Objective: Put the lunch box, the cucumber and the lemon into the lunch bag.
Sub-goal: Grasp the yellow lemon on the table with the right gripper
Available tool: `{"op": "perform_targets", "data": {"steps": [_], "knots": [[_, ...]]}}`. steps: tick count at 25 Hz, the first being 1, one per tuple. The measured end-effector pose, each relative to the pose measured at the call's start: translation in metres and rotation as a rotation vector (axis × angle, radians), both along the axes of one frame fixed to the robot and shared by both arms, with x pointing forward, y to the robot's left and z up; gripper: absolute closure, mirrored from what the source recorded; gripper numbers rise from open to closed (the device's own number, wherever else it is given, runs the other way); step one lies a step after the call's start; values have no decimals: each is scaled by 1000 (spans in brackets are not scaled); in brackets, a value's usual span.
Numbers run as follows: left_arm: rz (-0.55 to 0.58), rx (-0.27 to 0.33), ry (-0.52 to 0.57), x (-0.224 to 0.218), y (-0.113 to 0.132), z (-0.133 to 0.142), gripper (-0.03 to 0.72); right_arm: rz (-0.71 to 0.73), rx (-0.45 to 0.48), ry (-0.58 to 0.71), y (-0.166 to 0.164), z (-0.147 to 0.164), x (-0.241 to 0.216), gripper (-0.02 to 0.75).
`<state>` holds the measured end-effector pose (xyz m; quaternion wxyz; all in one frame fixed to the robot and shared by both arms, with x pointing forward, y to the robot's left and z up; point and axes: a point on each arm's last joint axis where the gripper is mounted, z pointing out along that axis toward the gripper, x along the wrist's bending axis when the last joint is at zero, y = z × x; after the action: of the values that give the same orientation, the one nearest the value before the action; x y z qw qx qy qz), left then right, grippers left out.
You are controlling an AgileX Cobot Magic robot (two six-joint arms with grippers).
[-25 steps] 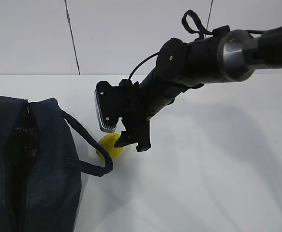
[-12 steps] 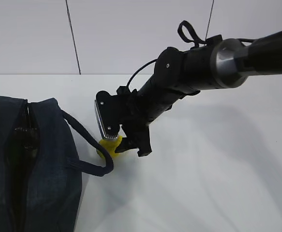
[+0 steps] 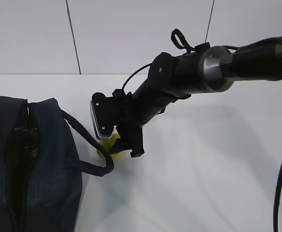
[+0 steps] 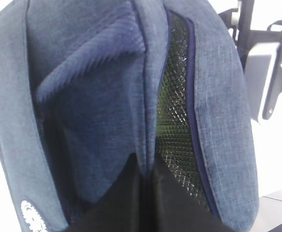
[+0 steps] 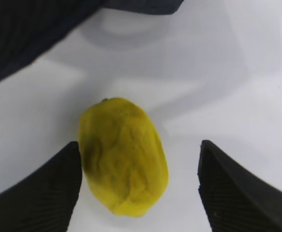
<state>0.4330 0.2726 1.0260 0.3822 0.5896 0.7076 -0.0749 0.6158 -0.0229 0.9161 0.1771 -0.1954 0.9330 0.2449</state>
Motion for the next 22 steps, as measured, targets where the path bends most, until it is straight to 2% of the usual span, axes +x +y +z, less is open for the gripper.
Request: {"op": "perform_targets", "data": {"steps": [22], "knots": [[3, 2, -2, 0, 0, 0, 694, 14, -1, 72, 3, -12, -3, 171]]}}
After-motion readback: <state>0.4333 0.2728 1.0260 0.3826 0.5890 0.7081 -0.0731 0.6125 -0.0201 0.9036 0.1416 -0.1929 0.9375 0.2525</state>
